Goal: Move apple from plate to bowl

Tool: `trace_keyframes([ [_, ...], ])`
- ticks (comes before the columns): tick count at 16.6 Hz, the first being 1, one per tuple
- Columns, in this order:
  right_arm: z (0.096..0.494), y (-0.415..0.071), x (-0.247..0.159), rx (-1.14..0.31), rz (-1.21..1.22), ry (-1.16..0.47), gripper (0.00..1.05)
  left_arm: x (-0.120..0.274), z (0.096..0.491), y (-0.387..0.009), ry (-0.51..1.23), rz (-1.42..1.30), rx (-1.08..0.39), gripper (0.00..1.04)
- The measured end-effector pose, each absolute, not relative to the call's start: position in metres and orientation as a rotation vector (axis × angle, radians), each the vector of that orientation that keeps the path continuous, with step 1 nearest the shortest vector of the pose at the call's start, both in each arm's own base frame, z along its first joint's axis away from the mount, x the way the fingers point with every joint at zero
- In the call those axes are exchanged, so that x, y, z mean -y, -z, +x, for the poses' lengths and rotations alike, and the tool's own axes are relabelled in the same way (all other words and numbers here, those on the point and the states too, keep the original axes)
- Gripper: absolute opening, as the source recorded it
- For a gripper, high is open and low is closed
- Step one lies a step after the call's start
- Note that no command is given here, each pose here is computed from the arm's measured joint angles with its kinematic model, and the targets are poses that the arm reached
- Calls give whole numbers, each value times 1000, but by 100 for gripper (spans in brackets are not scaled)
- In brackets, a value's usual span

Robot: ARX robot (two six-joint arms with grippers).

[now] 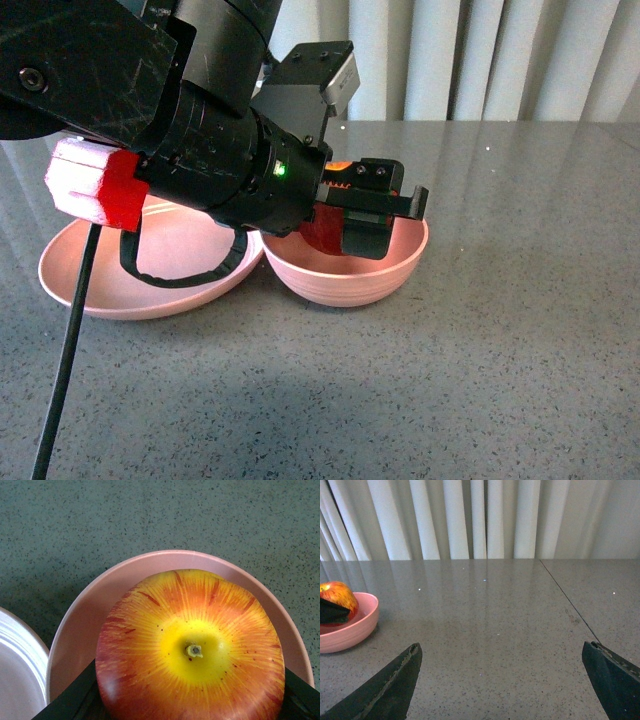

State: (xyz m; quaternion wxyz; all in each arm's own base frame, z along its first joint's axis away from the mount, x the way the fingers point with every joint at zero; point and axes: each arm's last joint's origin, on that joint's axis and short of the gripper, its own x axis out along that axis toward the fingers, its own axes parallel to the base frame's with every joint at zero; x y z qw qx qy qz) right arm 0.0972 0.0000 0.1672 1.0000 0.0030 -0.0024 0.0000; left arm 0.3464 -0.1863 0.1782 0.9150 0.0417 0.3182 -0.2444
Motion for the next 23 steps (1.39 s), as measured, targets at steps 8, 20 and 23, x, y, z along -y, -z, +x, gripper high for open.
trace_keyframes([
  [8,97,-167,0,4,6,0,98,189,352,-173,497,80,-679,78],
  [20,97,-167,0,4,6,0,98,164,324,-289,496,-29,-241,98],
  [23,97,-167,0,4,6,0,98,133,296,-317,441,-41,-129,98],
])
